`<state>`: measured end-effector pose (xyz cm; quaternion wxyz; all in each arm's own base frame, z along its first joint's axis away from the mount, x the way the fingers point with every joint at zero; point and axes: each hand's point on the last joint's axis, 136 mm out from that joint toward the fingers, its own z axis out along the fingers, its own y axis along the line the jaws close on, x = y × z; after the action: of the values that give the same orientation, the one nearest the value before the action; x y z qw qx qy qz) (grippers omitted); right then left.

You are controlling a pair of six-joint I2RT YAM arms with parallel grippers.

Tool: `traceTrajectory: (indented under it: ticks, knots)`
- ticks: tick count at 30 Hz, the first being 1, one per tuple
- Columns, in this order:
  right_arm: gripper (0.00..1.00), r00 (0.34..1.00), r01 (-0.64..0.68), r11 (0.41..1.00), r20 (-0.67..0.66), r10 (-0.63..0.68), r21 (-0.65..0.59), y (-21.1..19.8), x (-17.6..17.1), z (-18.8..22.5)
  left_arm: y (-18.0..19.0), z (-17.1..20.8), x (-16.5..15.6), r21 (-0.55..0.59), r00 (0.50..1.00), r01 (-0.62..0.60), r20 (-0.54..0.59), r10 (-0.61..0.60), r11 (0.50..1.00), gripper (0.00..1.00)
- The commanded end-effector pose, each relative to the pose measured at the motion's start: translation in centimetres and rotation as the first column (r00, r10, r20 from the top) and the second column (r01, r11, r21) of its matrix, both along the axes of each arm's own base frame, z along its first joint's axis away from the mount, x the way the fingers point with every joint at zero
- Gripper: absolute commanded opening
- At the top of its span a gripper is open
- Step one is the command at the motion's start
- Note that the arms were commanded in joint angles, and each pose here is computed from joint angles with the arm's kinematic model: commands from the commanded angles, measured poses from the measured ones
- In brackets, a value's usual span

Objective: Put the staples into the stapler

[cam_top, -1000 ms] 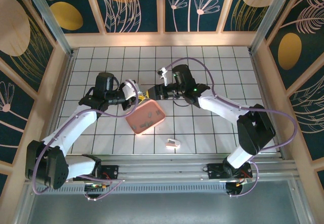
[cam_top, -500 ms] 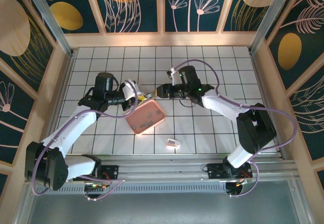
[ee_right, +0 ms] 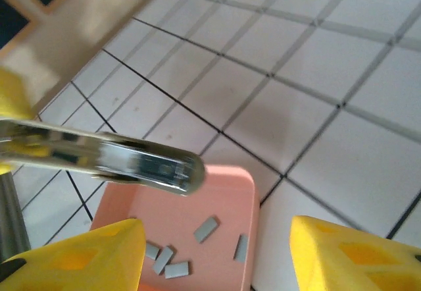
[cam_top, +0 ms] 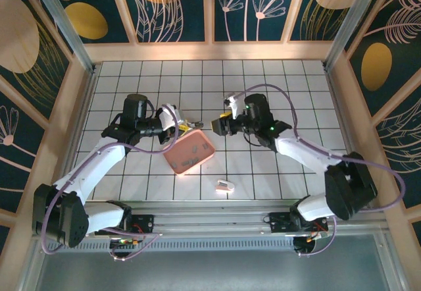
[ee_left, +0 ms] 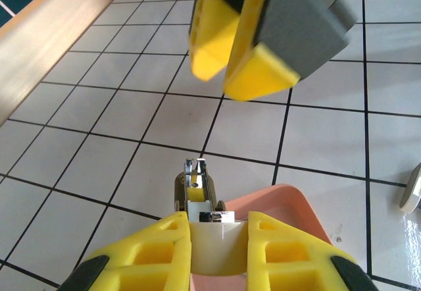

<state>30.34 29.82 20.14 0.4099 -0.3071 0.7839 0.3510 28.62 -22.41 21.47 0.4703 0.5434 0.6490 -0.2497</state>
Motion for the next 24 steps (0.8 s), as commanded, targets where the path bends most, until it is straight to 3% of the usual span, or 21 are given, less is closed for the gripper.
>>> traceTrajectory:
  ticks: [1, 4, 9, 24]
  knots:
    - [0.62, 0.883, -0.19, 0.975, 0.416, 0.219, -0.111, 1.6, -2.0, 3.3, -0.5, 1.2, -0.7, -0.027, 0.997, 0.063, 0.056, -0.062, 0.998, 0.0]
    - [0.63, 0.766, -0.275, 0.935, 0.537, 0.354, -0.224, 2.8, -3.1, 3.4, -0.7, 1.2, -1.2, -0.032, 0.994, 0.096, 0.062, -0.093, 0.995, 0.0]
    - [0.64, 0.676, -0.372, 0.87, 0.547, 0.494, -0.325, 5.0, -3.4, 2.6, -1.0, 1.4, -2.0, -0.032, 0.985, 0.159, 0.081, -0.156, 0.987, 0.0]
    - [0.61, 0.593, -0.551, 0.774, 0.506, 0.626, -0.311, 7.9, -4.9, 1.3, -1.4, 1.8, -2.9, -0.061, 0.972, 0.222, 0.095, -0.215, 0.973, 0.0]
